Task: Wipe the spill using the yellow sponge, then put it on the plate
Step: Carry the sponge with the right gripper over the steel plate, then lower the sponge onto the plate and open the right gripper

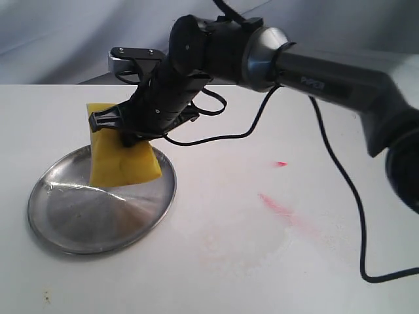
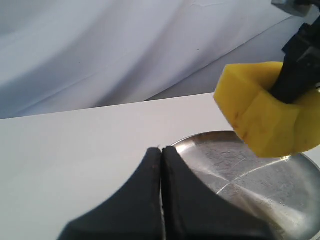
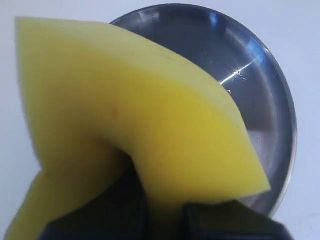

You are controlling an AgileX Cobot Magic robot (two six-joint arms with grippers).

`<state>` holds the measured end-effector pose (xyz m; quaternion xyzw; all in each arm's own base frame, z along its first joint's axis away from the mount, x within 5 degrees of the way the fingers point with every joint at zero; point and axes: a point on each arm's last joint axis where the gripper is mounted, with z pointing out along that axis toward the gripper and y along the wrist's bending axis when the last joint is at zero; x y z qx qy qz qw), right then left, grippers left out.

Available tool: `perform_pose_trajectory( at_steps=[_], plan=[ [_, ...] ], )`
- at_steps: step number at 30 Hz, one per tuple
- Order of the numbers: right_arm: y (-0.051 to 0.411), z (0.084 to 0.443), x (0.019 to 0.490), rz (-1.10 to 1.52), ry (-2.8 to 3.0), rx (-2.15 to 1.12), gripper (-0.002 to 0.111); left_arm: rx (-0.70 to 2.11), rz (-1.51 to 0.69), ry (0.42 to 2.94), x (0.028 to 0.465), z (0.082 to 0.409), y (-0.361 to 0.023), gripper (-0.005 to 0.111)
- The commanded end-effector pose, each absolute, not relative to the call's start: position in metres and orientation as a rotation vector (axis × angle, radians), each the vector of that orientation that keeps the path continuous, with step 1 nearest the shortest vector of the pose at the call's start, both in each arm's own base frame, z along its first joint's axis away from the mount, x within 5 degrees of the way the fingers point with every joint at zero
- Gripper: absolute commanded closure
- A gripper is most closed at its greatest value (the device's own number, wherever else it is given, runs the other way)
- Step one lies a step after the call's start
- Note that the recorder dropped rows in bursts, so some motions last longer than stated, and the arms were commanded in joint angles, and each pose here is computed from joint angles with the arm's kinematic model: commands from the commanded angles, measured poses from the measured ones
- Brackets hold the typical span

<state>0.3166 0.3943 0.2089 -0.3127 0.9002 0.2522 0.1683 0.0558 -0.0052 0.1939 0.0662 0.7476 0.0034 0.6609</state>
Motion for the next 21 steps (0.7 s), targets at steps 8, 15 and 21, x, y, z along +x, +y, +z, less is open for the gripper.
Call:
perform_pose_trajectory(
  at_steps=[8,15,21],
  plan=[
    [0.409,0.173,0.33,0.695,2.588,-0.888,0.066,0.147,0.006,1.682,0.056,0.195,-0.005,0.107],
    [0.407,0.186,0.327,0.703,2.577,-0.895,0.04,0.147,0.006,1.682,0.056,0.195,-0.005,0.107],
    [0.403,0.201,0.324,0.701,2.585,-0.892,0.045,0.147,0.006,1.682,0.056,0.195,-0.005,0.107]
  ],
)
